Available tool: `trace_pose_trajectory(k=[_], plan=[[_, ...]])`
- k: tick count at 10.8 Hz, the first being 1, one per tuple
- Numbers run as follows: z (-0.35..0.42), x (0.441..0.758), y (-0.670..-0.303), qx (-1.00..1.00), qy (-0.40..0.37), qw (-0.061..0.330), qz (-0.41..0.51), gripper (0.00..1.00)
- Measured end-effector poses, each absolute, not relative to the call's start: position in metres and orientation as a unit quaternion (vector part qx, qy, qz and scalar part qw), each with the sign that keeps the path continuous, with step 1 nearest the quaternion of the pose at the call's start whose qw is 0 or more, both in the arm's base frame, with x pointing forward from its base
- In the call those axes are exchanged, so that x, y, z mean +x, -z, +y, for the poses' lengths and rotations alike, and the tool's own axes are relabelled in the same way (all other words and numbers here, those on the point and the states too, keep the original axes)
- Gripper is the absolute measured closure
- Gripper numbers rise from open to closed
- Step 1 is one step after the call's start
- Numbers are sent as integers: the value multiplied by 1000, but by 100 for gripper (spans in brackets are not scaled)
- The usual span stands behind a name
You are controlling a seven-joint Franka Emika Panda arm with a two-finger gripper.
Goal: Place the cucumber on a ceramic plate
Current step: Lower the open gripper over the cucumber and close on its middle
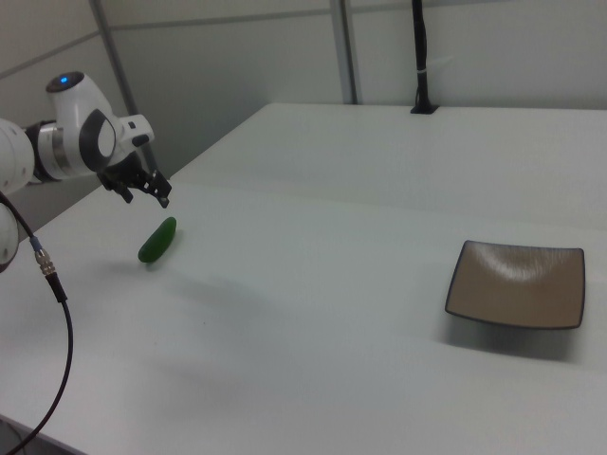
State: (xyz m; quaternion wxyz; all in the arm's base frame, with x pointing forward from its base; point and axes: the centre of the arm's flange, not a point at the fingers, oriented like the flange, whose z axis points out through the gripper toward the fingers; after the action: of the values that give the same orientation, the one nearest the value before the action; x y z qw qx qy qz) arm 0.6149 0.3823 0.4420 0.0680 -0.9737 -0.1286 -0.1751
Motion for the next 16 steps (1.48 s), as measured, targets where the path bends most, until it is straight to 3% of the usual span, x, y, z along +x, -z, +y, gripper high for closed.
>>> trace_pose_trajectory(k=[6, 10, 14, 16], plan=[[423, 624, -339, -965, 189, 46, -178, 0], [431, 631, -317, -965, 186, 45, -180, 0], [441, 626, -307, -964, 199, 17, -176, 0], [442, 625, -304, -964, 199, 16, -175, 6]])
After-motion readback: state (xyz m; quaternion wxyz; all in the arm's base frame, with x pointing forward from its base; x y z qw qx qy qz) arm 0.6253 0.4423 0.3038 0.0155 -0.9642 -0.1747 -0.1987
